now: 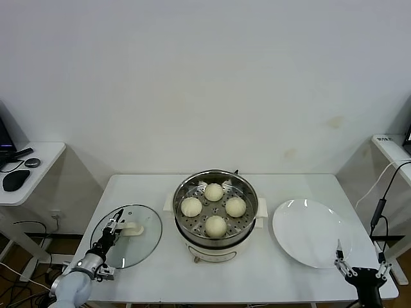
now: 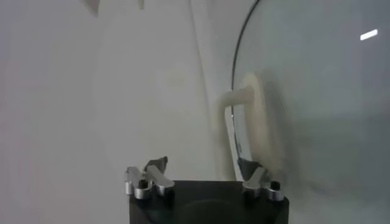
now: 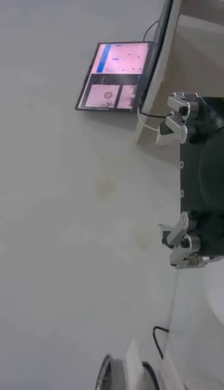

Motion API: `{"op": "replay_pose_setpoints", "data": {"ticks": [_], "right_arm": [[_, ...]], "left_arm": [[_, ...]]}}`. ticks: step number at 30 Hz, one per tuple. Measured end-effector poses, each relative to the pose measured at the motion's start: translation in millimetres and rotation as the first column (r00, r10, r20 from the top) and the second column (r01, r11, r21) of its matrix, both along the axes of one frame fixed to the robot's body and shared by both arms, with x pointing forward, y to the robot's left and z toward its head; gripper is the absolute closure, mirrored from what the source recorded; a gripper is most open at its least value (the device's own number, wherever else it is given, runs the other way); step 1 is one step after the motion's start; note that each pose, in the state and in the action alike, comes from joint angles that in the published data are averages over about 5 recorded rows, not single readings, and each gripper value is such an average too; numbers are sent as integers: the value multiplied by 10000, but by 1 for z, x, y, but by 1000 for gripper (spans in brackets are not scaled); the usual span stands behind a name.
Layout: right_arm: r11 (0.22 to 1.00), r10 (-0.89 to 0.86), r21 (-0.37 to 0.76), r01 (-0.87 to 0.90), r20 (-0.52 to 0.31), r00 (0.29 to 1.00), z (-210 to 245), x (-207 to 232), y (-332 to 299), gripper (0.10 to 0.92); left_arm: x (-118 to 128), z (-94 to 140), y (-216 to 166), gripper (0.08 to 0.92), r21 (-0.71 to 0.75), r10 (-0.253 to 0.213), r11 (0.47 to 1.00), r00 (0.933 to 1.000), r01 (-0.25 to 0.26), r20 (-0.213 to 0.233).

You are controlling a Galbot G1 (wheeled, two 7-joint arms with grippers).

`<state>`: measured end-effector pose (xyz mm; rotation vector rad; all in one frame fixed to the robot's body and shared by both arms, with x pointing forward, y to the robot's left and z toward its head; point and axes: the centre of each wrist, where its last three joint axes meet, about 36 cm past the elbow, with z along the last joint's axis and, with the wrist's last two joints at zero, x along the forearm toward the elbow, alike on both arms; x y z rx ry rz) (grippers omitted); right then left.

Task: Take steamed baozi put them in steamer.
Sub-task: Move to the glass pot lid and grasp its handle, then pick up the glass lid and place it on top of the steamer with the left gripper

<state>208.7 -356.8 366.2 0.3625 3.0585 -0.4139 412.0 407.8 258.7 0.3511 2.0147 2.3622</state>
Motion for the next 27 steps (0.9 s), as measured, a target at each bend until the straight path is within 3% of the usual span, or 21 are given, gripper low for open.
{"op": "replay_pose_setpoints", "data": {"ticks": [8,16,21,27], "right_arm": [[9999,158,16,-158,-103,9998,-3,1,6,200],[9993,372,26,-372,-218,9991,-6,2,13,200],[9984,559,73,-557,-321,9979,-8,3,16,200],[9957,889,299,-874,-569,9944,-10,3,19,200]], "left_arm": [[3,-6,2,597,-244,215,9995,9996,-219,-168],[-1,-10,2,804,-713,348,9969,9994,-345,30],[-6,-5,4,819,-847,462,9954,9987,-440,232],[-18,17,3,824,-961,620,9939,9953,-548,744]]}}
